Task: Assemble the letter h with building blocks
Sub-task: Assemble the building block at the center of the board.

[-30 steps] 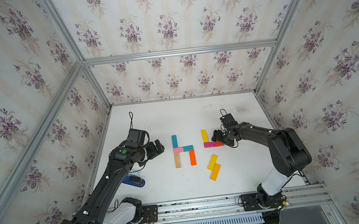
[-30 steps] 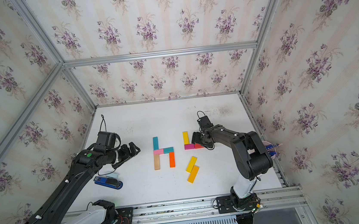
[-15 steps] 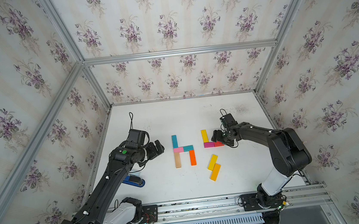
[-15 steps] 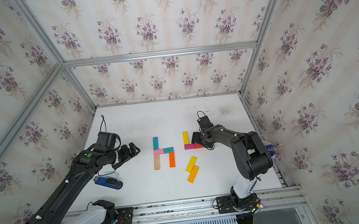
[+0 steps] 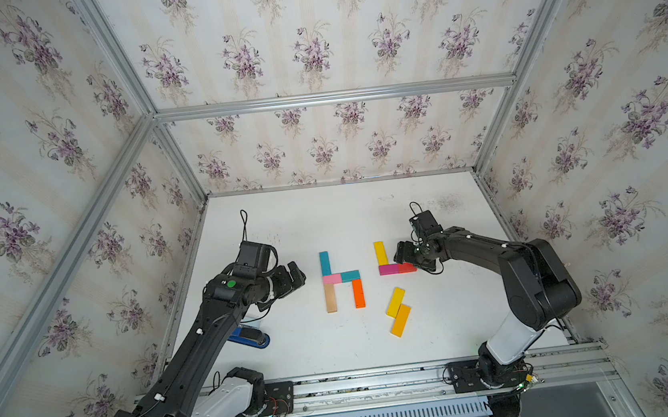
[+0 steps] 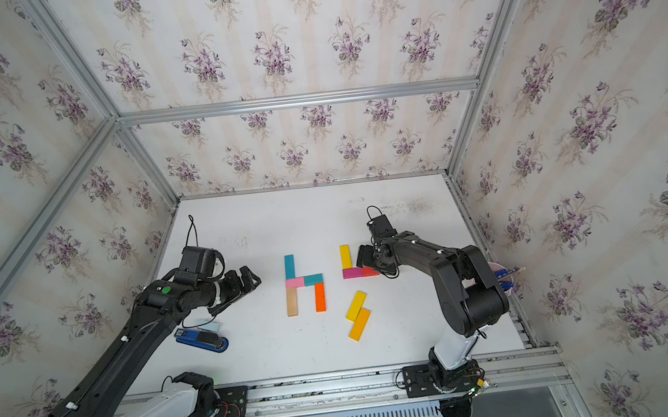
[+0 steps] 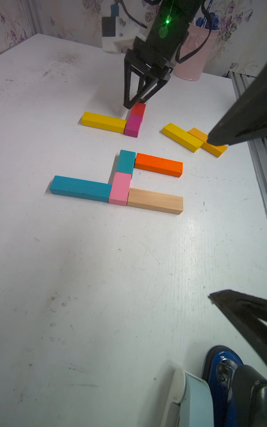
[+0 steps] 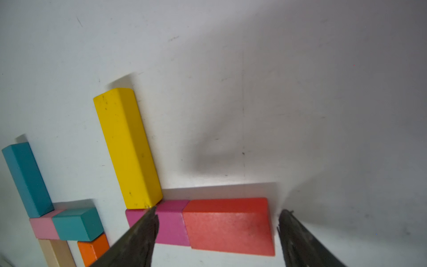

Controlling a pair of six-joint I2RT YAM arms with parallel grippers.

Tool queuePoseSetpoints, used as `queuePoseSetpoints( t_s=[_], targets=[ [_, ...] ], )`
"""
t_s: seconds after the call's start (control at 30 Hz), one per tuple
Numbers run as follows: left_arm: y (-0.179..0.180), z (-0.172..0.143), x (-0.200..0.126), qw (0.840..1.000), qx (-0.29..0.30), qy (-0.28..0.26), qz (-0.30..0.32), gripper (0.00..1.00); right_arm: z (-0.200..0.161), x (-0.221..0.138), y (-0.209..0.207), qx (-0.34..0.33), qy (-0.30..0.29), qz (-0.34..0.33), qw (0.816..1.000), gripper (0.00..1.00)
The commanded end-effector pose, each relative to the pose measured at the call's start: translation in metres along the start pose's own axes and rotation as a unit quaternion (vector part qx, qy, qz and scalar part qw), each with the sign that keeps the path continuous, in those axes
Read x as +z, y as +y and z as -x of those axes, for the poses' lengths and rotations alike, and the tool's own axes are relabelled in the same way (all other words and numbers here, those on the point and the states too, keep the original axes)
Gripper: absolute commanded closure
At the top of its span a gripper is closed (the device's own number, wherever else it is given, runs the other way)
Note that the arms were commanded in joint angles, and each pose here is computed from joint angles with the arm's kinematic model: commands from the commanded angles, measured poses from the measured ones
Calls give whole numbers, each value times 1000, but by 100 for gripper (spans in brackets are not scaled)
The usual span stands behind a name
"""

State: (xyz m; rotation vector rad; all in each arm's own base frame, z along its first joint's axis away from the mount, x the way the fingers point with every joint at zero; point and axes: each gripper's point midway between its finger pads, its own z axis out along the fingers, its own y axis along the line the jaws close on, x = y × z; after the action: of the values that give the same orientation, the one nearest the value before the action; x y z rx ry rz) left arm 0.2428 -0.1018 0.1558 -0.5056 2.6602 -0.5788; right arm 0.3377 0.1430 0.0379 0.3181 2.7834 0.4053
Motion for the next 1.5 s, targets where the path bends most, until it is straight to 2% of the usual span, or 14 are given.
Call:
queuePoseSetpoints(
  t_s=[0.0, 0.13, 0.23, 0.33, 0.47, 0.57, 0.7, 1.03, 1.17, 1.47],
  targets=[
    [-2, 1, -1, 1000, 6, -3, -5, 0, 16, -22, -8, 2, -46, -37, 998, 16],
    [-4, 3, -2, 1000, 5, -5, -7, 0, 20, -57, -5, -14, -90, -77, 993, 15],
    [-3, 3, -3, 1000, 4, -6, -7, 0, -7, -73, 4, -21, -100, -101, 990, 15],
    [-1, 2, 0, 1000, 1, -7, -6, 0, -57, -69, 33, -44, -79, -69, 993, 16],
    [0, 1, 1, 1000, 1, -4, -3, 0, -106, -57, 49, -34, -45, -50, 997, 22],
    [-1, 2, -2, 1000, 4, -6, -3, 0, -128, -52, 59, -32, -30, -46, 998, 26],
    [-2, 4, -5, 1000, 4, -10, -4, 0, -147, -37, 50, -18, -8, -66, 998, 32],
    [-1, 5, -7, 1000, 6, -11, -4, 0, -141, -6, 36, -31, 6, -102, 994, 37],
    [1, 5, -6, 1000, 6, -12, -3, 0, -138, 1, 33, -51, 10, -118, 992, 45],
    [0, 6, -6, 1000, 2, -12, -6, 0, -123, -3, 49, -130, 2, -116, 985, 74]
  ],
)
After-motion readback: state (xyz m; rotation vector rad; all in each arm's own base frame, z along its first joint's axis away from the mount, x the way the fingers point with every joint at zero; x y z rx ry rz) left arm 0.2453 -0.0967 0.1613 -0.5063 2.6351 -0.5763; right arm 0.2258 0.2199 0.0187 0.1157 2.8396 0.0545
